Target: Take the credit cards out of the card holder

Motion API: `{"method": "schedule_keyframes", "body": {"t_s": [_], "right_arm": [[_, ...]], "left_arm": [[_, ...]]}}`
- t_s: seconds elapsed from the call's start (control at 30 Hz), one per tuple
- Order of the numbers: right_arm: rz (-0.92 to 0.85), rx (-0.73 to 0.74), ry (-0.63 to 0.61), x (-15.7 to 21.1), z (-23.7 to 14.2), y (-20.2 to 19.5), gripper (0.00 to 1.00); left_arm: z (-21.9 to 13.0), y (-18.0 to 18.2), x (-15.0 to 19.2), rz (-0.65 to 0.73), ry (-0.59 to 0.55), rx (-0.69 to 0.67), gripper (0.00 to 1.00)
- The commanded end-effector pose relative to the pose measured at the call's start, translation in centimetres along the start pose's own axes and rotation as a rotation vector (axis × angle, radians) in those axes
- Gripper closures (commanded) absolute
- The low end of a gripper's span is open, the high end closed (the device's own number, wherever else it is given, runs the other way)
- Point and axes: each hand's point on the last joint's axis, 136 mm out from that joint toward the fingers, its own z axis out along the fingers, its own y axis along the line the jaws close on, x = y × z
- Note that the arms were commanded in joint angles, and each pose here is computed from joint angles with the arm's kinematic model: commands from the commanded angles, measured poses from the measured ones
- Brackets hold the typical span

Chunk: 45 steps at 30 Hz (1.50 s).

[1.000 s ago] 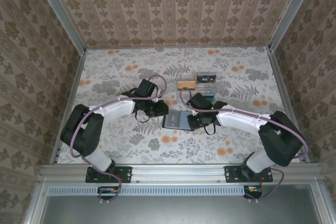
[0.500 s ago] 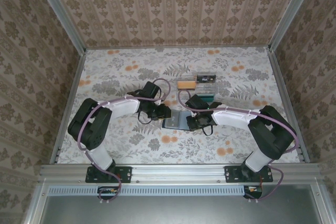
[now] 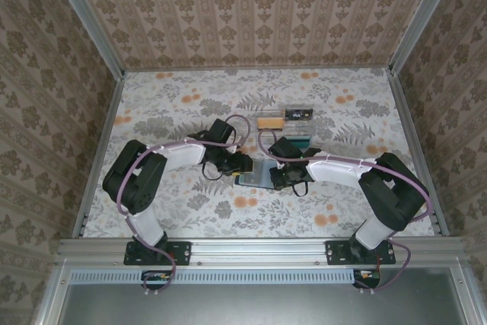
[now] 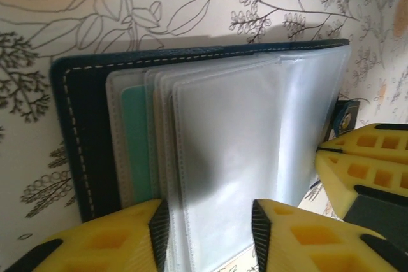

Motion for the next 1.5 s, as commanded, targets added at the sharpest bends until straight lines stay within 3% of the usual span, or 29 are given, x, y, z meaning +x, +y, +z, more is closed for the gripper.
{"method": "schedule_keyframes", "body": {"t_s": [0.0,0.13,0.57,0.9,1.23,1.47], "right_arm": [[0.011,0.045,0.043,1.4,1.3,-1.0,0.88],[0.013,0.047,0.044,1.5,1.3,-1.0,0.88],[0.014,0.049,0.046,1.6,1.3,-1.1,0.88],[0.016,0.053,0.045,1.6,1.3,-1.2,0.88],[0.018,0.053,0.044,1.6,1.4,-1.1,0.88],[0.019,0.050,0.047,1.5,1.5,-1.1,0.88]], "left_arm": [[0.6,-1.4,0.1,0.031,0.024,0.063,0.51],[0.6,-1.7,0.0,0.039,0.024,0.079,0.37],[0.7,-3.4,0.2,0.058,0.046,0.174,0.28],[-1.6,-1.3,-0.7,0.067,-0.043,-0.012,0.29],[-1.8,-2.1,-1.2,0.080,-0.063,0.018,0.32],[-0.4,-2.3,-0.6,0.066,-0.004,0.072,0.34]]}}
